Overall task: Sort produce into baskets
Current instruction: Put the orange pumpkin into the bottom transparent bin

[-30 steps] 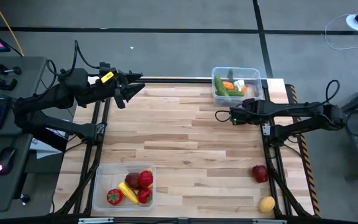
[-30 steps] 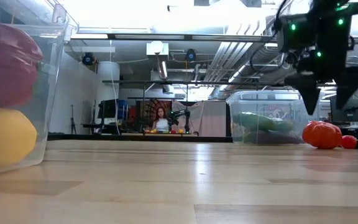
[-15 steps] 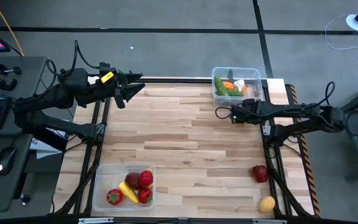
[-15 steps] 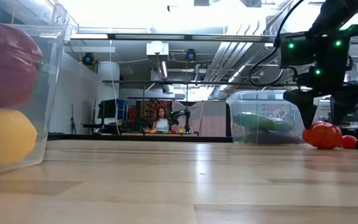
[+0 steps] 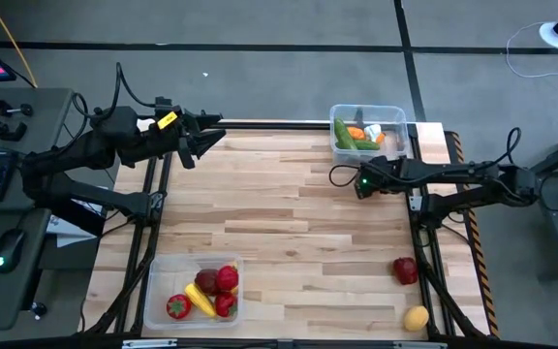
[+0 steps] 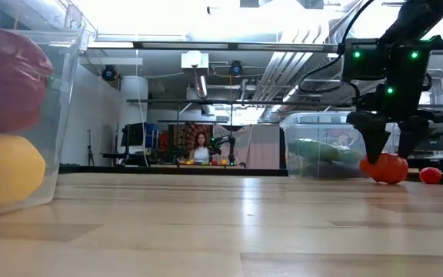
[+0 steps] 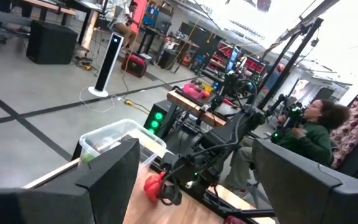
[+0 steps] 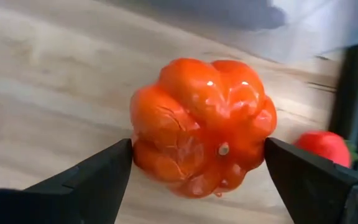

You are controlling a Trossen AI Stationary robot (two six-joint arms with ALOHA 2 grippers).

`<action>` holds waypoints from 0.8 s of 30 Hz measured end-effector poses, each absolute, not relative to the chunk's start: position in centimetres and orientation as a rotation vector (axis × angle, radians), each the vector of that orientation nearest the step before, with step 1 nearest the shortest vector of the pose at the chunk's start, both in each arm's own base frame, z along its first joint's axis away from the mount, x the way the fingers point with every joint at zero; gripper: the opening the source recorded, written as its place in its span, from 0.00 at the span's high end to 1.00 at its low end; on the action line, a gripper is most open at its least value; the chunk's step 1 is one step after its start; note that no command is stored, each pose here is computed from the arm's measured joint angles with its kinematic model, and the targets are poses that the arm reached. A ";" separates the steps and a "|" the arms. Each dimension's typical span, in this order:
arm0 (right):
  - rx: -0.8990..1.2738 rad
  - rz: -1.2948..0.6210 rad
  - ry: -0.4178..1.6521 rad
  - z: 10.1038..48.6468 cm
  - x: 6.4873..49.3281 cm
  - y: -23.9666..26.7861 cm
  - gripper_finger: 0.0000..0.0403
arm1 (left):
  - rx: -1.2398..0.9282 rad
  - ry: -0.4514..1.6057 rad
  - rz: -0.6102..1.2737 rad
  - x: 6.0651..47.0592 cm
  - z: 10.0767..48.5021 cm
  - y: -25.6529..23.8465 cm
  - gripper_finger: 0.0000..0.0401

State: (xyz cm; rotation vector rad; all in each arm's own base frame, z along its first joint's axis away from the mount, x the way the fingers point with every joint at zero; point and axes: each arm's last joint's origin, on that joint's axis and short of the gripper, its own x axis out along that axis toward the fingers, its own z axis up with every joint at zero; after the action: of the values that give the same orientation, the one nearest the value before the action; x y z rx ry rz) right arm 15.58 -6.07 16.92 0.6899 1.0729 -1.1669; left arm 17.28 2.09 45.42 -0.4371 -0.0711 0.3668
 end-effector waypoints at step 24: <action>0.734 -0.638 1.021 17.3 17.8 5.2 0.13 | -0.437 -0.068 0.367 17.3 45.4 2.1 0.25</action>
State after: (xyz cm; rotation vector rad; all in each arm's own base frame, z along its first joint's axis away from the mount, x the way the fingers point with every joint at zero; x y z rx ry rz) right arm 17.75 5.20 17.28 0.7336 1.0212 -0.6384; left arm 17.28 2.09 45.39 -0.4371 -0.0679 0.3671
